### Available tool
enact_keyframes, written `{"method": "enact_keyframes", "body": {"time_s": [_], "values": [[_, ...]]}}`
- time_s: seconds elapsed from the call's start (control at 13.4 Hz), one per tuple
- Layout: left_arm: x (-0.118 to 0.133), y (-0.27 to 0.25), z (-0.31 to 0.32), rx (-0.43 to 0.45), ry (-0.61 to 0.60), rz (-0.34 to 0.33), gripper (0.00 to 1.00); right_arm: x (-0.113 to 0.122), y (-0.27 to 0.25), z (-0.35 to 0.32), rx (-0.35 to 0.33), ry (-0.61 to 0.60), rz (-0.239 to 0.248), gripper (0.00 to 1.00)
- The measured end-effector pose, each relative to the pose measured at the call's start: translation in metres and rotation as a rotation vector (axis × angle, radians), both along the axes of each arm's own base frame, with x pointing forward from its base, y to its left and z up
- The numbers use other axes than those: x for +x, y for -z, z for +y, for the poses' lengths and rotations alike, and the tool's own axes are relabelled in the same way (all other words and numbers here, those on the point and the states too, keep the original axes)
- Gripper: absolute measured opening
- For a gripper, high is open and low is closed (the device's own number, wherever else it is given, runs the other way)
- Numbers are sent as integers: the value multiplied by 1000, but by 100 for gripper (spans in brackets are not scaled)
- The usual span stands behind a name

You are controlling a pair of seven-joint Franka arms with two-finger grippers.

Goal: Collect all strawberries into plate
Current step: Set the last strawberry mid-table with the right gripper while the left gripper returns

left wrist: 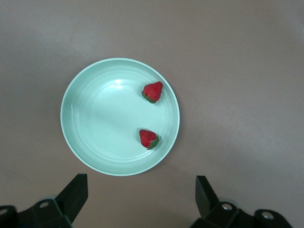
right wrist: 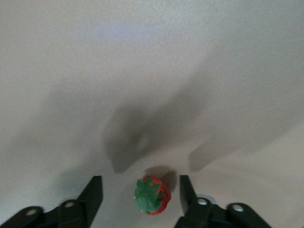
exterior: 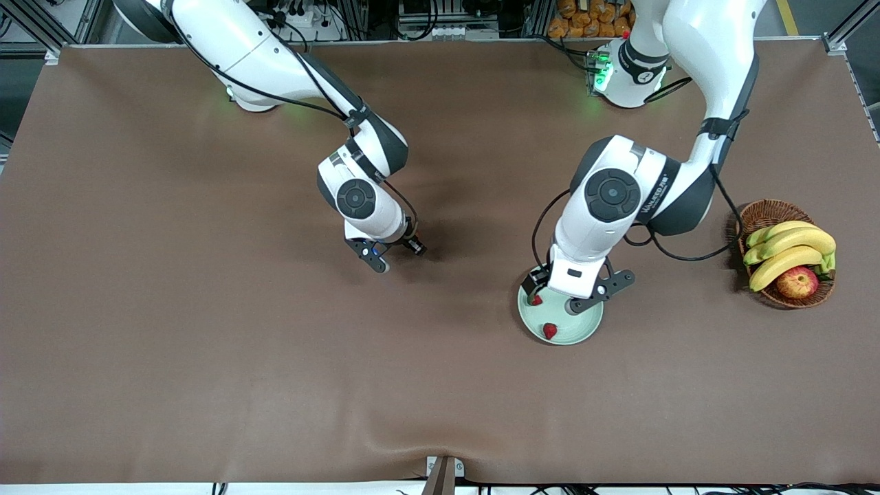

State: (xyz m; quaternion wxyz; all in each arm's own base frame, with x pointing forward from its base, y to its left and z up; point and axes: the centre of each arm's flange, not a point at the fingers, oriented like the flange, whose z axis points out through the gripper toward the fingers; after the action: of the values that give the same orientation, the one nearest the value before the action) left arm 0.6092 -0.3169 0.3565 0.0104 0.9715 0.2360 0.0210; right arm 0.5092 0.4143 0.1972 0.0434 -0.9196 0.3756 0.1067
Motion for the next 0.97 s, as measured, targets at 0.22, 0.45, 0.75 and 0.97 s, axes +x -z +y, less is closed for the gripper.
{"method": "enact_keyframes", "body": {"time_s": [0.22, 0.45, 0.75, 0.97], "values": [[-12, 17, -21, 7, 36, 25, 100, 37, -46, -14, -43, 18, 75, 100], [-26, 42, -49, 7, 81, 45, 100, 80, -114, -57, -50, 60, 83, 100], [-56, 83, -118, -43, 182, 19, 100, 117, -163, -156, -21, -39, 71, 100], [-88, 116, -190, -73, 279, 10, 100, 131, -182, -223, 3, -119, 77, 100]]}}
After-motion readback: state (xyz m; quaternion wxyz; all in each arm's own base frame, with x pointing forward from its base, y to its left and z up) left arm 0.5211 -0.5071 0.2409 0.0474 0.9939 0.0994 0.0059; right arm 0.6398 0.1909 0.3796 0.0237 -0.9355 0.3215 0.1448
